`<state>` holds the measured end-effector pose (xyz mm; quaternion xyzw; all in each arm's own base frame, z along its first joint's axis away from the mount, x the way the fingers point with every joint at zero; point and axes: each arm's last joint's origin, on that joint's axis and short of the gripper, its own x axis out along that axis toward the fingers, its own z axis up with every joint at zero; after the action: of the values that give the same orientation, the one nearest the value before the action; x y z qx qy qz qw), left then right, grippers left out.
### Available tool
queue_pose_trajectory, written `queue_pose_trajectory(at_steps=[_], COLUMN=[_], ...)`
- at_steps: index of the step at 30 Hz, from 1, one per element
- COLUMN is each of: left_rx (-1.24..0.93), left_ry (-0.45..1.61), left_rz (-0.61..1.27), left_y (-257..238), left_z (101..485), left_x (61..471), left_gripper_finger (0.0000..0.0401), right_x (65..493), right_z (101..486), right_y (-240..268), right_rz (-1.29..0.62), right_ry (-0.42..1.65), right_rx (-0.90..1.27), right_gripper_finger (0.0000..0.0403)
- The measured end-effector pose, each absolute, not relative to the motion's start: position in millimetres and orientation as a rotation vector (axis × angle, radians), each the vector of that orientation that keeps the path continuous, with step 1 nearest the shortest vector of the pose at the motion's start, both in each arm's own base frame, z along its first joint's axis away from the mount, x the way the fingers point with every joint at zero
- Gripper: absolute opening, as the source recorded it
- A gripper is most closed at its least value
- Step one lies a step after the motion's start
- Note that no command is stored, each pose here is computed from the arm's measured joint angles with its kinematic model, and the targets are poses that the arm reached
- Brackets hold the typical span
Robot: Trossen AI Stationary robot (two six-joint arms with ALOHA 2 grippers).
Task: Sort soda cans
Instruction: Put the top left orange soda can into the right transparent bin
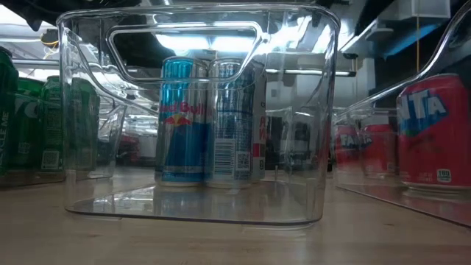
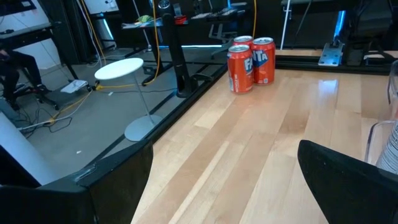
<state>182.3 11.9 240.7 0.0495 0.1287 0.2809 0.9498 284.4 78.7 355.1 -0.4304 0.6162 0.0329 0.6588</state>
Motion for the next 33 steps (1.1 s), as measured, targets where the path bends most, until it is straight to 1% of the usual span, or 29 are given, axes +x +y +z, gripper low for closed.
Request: queue_pose_trajectory(at_steps=[7,11,15,20,22,25,33], left_rx=[0.102,0.102,0.103,0.103,0.103,0.104,0.111], left_ry=[0.266,0.268,0.270,0.270,0.270,0.270,0.271], left_rz=[0.572,0.572,0.571,0.572,0.572,0.571,0.571], left_y=[12,12,12,12,12,12,12], left_z=[240,240,240,240,240,240,240], left_x=[182,182,182,182,182,182,182], left_gripper_finger=[0.0388,0.0388,0.0388,0.0388,0.0388,0.0388,0.0388], right_x=[286,276,260,247,246,242,223], right_z=[361,369,369,360,354,342,319], right_y=[11,-28,-66,-104,-117,-137,-181], right_rz=[0.033,-0.010,-0.016,0.017,0.033,0.054,-0.052], right_ry=[1.497,1.538,1.600,1.683,1.675,1.627,1.607], right_rx=[-0.917,-0.870,-0.792,-0.747,-0.723,-0.626,-0.478], right_gripper_finger=[0.0351,0.0351,0.0351,0.0351,0.0351,0.0351,0.0351])
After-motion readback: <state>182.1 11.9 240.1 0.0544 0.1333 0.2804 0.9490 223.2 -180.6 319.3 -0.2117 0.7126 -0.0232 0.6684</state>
